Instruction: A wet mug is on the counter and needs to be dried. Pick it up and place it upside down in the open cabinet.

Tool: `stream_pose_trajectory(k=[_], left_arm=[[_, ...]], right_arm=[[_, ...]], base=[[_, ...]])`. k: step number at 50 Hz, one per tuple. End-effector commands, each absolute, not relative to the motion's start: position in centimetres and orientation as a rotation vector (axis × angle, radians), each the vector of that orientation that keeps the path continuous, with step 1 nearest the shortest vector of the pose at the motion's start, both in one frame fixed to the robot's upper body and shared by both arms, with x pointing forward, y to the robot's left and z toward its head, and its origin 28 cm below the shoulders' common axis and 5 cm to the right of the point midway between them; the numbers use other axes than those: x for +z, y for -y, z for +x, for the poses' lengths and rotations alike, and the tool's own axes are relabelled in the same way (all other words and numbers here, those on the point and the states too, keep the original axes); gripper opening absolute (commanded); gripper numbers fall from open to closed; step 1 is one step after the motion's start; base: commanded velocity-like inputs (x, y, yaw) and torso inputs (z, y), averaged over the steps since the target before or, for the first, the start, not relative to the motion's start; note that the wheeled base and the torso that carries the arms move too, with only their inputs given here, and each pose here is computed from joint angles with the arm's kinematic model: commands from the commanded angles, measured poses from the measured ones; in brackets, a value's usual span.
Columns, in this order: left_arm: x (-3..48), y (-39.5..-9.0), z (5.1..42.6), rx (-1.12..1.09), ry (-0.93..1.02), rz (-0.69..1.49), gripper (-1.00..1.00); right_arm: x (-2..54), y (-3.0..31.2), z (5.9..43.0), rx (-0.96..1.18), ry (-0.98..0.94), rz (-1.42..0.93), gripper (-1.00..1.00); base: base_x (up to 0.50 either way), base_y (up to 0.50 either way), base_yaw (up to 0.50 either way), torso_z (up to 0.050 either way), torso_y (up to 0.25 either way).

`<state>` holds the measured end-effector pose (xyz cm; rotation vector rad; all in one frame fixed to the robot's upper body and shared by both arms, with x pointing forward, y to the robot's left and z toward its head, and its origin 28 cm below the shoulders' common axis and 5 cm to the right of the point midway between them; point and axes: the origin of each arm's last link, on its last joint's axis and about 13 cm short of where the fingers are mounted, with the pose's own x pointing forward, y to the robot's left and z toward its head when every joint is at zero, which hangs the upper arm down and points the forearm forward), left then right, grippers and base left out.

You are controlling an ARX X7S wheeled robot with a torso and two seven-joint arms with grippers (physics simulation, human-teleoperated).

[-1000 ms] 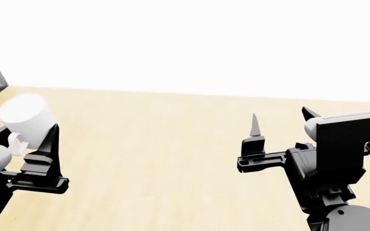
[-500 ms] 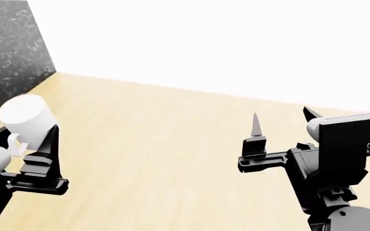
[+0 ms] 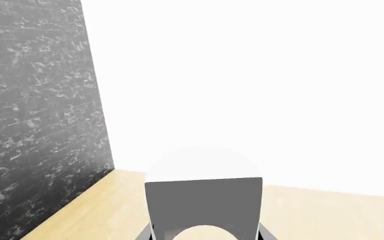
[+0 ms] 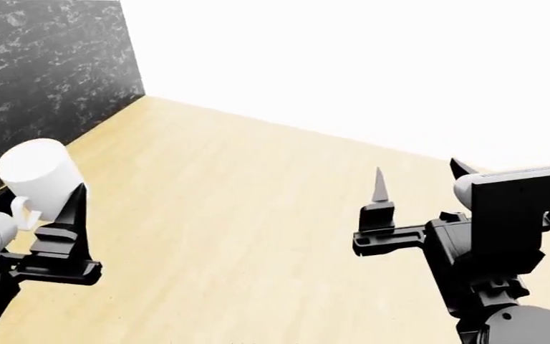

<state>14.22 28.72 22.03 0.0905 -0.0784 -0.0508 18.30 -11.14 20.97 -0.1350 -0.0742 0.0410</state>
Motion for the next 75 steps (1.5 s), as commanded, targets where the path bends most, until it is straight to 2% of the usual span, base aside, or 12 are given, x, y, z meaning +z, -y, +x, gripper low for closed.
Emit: stream_pose_trajectory(k=[1, 12, 29, 45, 75], left_arm=[[22.3, -28.7, 14.4, -0.023, 0.088, 0.079, -1.00], [22.3, -28.7, 14.1, 0.020, 0.120, 0.063, -1.00], [21.2, -29.1, 16.5, 0.179, 0.113, 0.055, -1.00], [20.0, -28.1, 18.2, 0.120, 0.082, 0.047, -1.00], [20.9, -25.8, 18.1, 0.010, 0.155, 0.047, -1.00]], right_arm=[[21.0, 11.2, 18.3, 0.039, 0.073, -0.132, 1.00], [20.8, 11.1, 18.3, 0.043, 0.071, -0.128, 1.00], [20.2, 10.3, 18.7, 0.091, 0.057, -0.106, 1.00], [19.3, 9.0, 19.9, 0.176, 0.033, -0.082, 1.00], [18.4, 6.6, 21.5, 0.297, 0.038, -0.048, 1.00]], base=[[-0.01, 0.02, 0.50, 0.000, 0.000], [-0.01, 0.02, 0.50, 0.000, 0.000], [-0.01, 0.01, 0.50, 0.000, 0.000], [-0.01, 0.02, 0.50, 0.000, 0.000], [-0.01, 0.01, 0.50, 0.001, 0.000]])
